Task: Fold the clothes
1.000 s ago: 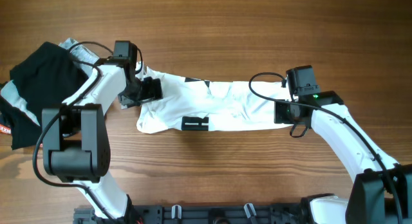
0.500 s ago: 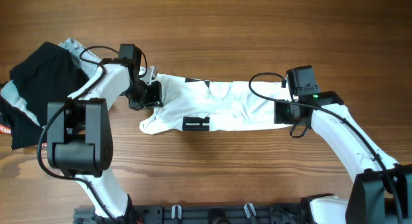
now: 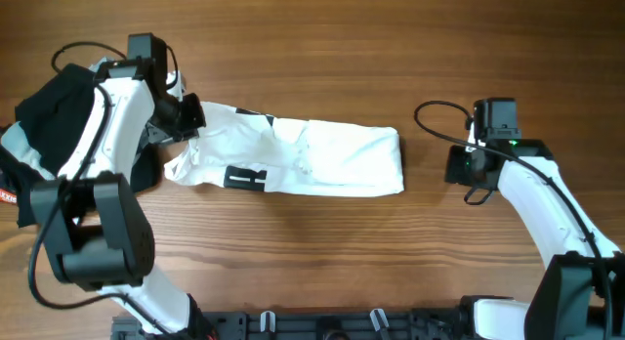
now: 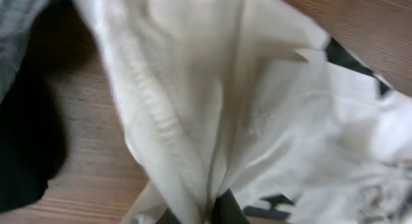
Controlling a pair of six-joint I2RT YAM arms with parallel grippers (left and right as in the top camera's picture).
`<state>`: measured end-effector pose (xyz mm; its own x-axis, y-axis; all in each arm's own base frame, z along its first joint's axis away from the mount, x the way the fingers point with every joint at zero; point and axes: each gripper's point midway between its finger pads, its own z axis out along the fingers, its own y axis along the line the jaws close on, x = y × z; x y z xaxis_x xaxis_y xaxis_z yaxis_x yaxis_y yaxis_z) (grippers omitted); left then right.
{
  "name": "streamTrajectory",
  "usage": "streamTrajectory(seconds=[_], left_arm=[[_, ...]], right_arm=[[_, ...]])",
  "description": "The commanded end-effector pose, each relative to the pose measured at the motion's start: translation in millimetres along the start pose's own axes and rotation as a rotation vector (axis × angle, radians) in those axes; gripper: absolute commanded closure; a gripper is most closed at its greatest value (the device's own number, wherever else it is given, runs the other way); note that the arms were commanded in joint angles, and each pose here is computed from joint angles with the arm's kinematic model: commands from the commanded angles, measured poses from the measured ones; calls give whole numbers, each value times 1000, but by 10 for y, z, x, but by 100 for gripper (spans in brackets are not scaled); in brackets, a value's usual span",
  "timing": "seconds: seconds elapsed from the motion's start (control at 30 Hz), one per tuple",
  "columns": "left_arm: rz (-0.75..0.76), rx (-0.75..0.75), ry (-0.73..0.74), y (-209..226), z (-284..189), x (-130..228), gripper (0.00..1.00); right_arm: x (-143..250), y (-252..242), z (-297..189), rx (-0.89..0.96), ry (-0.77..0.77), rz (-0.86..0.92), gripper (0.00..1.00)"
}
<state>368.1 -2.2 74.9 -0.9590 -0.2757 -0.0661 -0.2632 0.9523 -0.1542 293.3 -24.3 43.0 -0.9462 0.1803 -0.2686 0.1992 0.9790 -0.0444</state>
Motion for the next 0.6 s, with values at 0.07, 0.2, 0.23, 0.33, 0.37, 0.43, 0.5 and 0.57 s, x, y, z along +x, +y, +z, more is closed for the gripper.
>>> streamTrajectory(seconds=[0.07,0.2,0.23,0.33,0.37,0.43,0.5,0.57], left_arm=[[203,256,31,-1098,-261,399,96],[293,346,58,-1749,-261,723,95],[313,361,51,-1901,-259,788,95],[366,417,24,-2328,-274,964,94],[388,434,13,-2436,-285,1007,93],[423,473,-9,-2668,-312,1112,91],[435,495,-17,-2796,-329,1180,87],[459,514,-33,-2899,-348,1222,86]], right_arm=[[-101,25,-66,-24,-32,-9,49],[-90,66,-62,-48,-25,-10,48],[-84,83,-63,-58,-22,-10,49],[-82,94,-64,-65,-22,-10,49],[-82,94,-64,-65,-22,-10,49],[-77,94,-63,-65,-20,-11,49],[-77,98,-64,-67,-19,-11,49],[-73,129,-66,-85,-17,-12,49]])
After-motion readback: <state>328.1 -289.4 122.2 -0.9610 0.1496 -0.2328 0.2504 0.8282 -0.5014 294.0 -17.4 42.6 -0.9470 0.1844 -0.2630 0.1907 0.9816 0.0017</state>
